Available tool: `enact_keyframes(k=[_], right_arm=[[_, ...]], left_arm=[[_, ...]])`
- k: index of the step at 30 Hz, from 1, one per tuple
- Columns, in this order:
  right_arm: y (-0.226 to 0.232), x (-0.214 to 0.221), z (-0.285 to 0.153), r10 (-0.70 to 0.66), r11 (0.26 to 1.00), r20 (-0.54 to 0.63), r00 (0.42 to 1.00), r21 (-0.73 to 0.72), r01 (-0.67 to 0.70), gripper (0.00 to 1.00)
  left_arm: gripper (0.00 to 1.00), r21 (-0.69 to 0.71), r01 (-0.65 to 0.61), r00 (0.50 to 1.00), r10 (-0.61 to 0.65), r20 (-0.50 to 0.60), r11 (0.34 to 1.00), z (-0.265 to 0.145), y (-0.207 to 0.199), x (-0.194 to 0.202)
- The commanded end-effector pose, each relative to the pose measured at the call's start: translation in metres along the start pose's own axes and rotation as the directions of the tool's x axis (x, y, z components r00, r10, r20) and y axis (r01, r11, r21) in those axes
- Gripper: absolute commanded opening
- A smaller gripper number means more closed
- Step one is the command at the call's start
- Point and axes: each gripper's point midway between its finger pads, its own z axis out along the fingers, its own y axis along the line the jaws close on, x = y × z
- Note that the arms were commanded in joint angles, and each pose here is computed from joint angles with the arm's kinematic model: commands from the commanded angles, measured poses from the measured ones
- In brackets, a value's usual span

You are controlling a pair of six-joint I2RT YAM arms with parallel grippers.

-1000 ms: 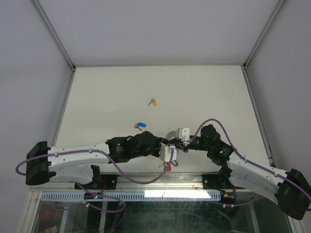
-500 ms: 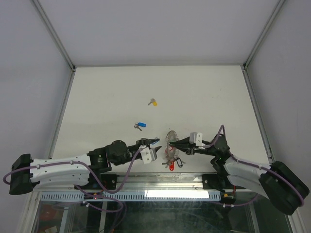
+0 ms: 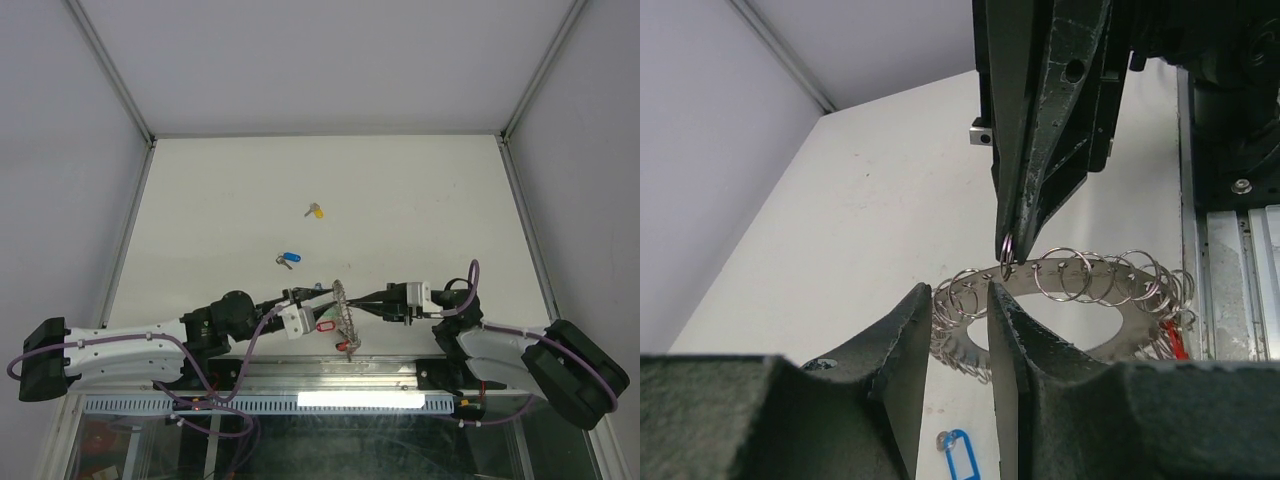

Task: Put the keys on the keyring

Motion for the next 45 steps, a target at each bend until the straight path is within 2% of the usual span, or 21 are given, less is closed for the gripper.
enact_keyframes(k=[1,6,18,40,45], right_arm=[[-0.006,-0.041,0.005,-0.145,0.989,0.128,0.981,0.009,0.145,0.00],[-0.007,-0.044,0.006,-0.149,0.989,0.133,0.980,0.008,0.149,0.00],[-0.005,-0.050,0.008,-0.154,0.987,0.149,0.977,-0.011,0.158,0.00],[0.001,-0.049,0.010,-0.135,0.988,0.140,0.981,-0.061,0.145,0.00],[0.004,-0.044,0.011,-0.125,0.987,0.120,0.985,-0.088,0.136,0.00]], left_arm=[[0.28,0.045,0.015,0.992,-0.020,0.122,0.999,-0.001,-0.007,-0.027],[0.30,0.073,0.011,0.989,-0.021,0.145,0.997,-0.001,-0.012,-0.031],[0.31,0.085,-0.006,0.994,-0.003,0.107,0.996,0.010,-0.017,-0.019],[0.22,0.118,-0.022,0.992,0.007,0.127,0.993,0.018,-0.021,-0.025],[0.18,0.109,-0.035,0.991,0.021,0.129,0.993,0.021,-0.019,-0.028]])
